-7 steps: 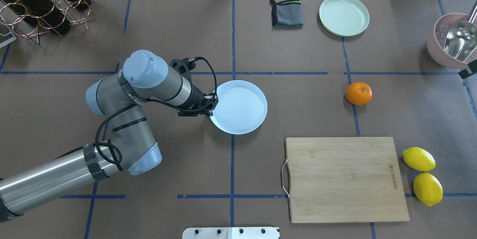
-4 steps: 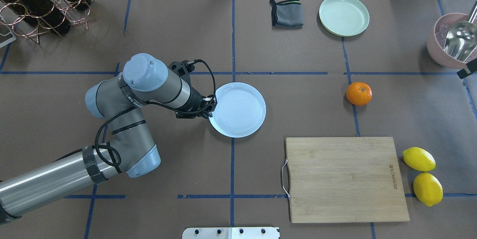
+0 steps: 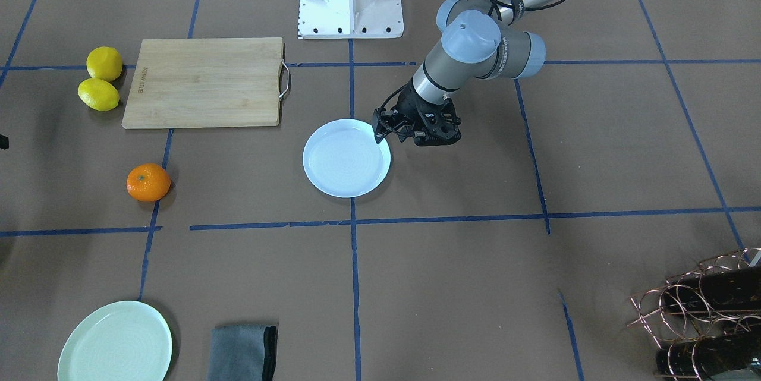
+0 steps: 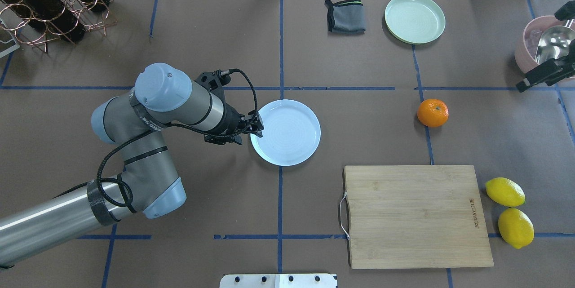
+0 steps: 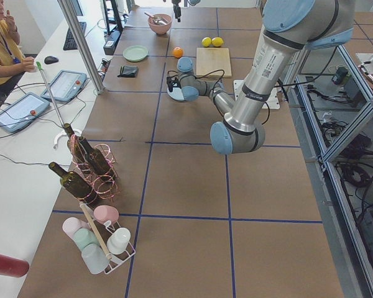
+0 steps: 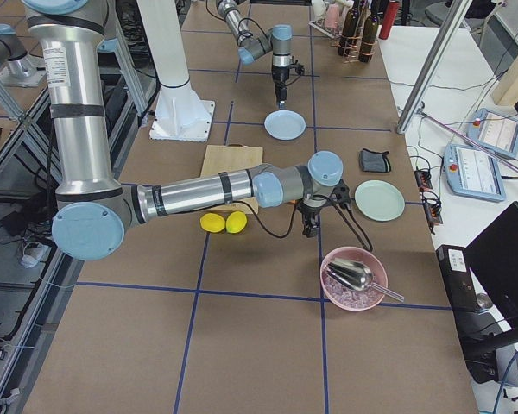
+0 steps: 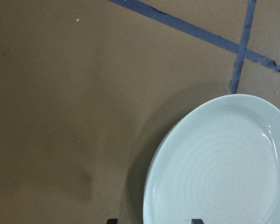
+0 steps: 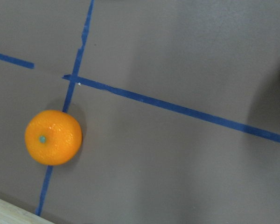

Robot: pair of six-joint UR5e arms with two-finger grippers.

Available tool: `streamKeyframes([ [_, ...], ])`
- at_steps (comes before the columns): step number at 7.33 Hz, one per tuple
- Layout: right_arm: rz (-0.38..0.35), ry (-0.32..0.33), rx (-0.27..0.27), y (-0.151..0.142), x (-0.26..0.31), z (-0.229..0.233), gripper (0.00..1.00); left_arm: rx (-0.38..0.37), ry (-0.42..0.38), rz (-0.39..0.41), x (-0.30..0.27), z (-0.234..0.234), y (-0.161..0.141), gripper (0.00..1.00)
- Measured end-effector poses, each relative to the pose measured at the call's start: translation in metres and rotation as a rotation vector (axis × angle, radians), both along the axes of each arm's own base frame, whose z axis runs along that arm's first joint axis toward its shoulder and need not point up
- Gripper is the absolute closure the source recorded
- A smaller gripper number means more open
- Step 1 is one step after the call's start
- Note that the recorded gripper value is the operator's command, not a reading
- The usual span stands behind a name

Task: Pick orange to plate
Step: 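Hold the plate with the left gripper while the right gripper reaches toward the orange, then lower the right gripper over the orange and close on it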

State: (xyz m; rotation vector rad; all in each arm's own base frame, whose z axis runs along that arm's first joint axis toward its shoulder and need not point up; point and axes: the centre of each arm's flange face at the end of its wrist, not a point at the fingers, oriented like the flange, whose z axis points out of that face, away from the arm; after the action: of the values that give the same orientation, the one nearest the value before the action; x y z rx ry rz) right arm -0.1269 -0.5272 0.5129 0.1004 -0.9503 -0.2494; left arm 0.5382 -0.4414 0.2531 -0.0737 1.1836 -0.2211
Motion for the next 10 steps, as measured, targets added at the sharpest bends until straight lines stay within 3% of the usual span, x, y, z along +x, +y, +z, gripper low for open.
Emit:
streamKeyframes([
  [4, 0.271, -0.014, -0.033, 0.029, -0.13, -0.039, 0.0, 0.001, 0.001, 0.0, -0.002, 0.001, 0.002, 0.38],
  [7, 0.336, 0.002, -0.012, 0.038, -0.172, -0.048, 0.0, 0.0, 0.0, 0.0, -0.002, 0.002, 0.002, 0.37],
  [10, 0.347, 0.036, 0.012, 0.046, -0.192, -0.042, 0.0, -0.001, -0.001, 0.0, -0.002, 0.003, 0.002, 0.36],
])
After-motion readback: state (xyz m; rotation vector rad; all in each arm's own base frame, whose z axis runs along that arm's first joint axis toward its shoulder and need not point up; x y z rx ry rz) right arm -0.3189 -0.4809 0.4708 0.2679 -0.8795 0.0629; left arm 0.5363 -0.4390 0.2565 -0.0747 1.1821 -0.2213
